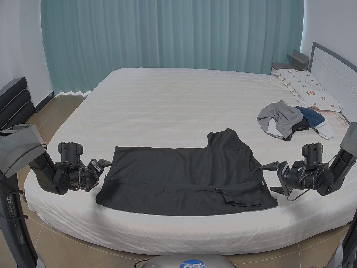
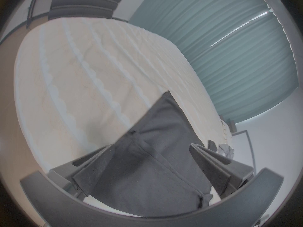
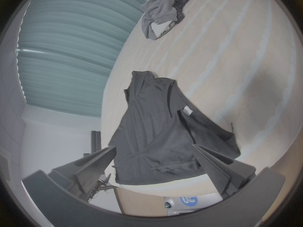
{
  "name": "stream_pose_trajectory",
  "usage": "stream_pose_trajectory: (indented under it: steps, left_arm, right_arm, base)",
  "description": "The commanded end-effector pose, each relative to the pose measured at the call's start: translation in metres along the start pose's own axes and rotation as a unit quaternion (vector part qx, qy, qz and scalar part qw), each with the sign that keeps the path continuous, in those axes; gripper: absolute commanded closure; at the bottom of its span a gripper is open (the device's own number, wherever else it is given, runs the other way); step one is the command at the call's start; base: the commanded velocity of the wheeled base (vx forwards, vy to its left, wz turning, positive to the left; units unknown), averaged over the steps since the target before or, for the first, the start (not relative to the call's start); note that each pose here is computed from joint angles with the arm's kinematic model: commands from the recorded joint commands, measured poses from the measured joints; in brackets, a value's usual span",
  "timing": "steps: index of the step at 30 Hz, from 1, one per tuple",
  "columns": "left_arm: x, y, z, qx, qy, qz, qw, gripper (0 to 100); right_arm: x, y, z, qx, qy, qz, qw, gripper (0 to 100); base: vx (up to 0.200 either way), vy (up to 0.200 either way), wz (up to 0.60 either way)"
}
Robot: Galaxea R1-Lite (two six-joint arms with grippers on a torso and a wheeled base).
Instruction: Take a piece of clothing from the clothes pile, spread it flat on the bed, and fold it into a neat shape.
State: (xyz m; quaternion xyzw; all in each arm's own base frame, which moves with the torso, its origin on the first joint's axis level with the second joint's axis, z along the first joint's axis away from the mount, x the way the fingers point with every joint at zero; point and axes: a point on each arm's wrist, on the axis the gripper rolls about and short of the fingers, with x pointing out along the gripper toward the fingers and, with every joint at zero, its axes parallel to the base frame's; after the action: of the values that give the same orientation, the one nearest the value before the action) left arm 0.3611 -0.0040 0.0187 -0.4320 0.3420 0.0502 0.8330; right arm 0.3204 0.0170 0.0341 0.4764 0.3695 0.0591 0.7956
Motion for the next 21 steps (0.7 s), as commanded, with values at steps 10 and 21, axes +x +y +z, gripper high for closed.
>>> stream_pose_trajectory:
  steps: [10, 21]
  left_arm:
    - [-0.01, 0.001, 0.0, -0.042, 0.018, -0.006, 0.9989, 0]
    - [-0.004, 0.004, -0.001, -0.043, 0.022, 0.0, 0.9989, 0]
  right_arm:
    - [0.012, -0.02, -0.047, -0.031, 0.008, 0.011, 0.9994, 0]
    - [0.025, -0.034, -0.059, -0.08, -0.026, -0.057, 0.9948, 0]
  base:
    - [0.0, 0.0, 0.0]
    - [0.0, 0.0, 0.0]
